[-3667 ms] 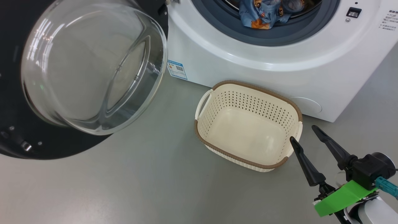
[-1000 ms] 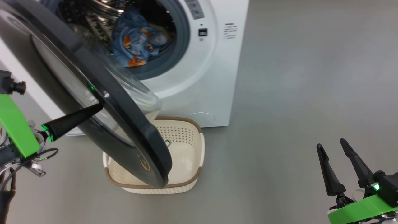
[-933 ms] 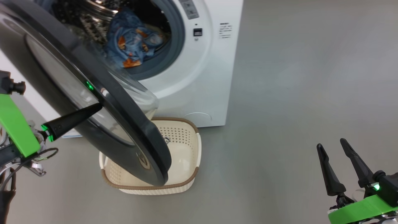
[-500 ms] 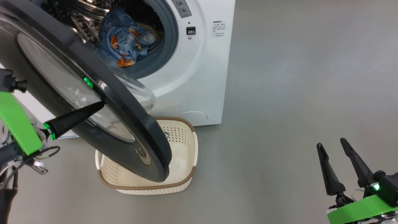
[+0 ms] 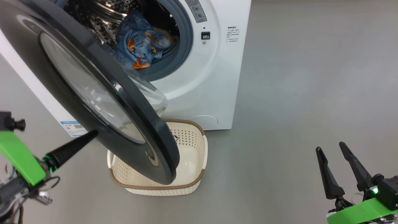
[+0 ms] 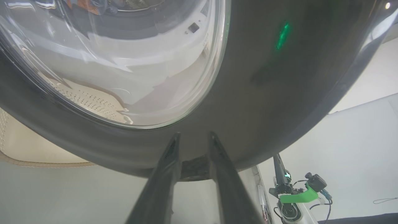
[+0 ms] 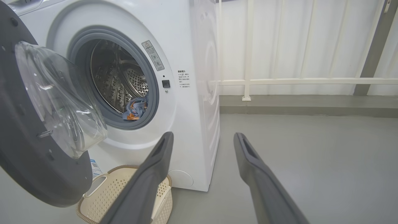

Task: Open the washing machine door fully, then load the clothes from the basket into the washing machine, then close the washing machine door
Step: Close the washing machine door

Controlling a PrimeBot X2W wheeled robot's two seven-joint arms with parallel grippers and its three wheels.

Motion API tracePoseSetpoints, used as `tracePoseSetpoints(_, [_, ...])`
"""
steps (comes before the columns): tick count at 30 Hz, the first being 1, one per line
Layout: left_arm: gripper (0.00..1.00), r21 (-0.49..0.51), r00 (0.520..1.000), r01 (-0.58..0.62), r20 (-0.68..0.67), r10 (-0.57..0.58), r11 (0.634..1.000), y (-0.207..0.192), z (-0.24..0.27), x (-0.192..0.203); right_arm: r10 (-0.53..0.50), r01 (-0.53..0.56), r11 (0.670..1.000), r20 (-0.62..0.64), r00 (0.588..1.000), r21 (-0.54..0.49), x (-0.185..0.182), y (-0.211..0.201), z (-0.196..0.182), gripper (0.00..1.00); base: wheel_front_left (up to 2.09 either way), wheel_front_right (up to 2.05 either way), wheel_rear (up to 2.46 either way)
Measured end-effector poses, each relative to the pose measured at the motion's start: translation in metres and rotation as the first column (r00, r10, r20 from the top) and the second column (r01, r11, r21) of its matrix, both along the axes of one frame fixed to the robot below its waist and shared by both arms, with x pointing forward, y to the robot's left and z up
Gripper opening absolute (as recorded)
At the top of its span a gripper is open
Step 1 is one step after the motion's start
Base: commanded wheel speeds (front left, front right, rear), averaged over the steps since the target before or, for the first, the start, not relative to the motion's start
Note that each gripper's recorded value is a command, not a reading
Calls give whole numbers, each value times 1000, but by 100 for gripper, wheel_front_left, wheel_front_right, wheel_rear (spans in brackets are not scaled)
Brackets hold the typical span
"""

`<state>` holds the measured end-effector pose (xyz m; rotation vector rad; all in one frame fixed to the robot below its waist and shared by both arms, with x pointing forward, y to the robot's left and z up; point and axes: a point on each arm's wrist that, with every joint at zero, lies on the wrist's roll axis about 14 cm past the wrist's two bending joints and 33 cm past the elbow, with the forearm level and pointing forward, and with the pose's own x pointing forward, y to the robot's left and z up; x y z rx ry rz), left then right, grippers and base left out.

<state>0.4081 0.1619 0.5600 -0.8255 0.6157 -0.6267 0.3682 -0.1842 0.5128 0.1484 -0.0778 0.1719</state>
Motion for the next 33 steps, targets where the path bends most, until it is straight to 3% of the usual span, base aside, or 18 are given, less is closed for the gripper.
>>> tracePoseSetpoints(7, [100,8,990,-140,-31,141,990,20,-30,-13,22,-22,1000,-7,1000,1,0,7,-2,100,0,0,0])
tracePoseSetpoints(12, [100,-25,957,-288,-33,288,957,38,-46,-14,33,-33,999,-8,999,2,2,10,-3,100,0,0,0])
tracePoseSetpoints(26, [100,-39,796,-606,-19,605,795,73,-91,-31,41,-41,999,-8,999,3,2,13,-3,100,0,0,0])
tracePoseSetpoints(33, [100,85,732,-676,183,656,732,86,-98,-43,43,-43,999,-1,999,2,0,14,0,100,0,0,0])
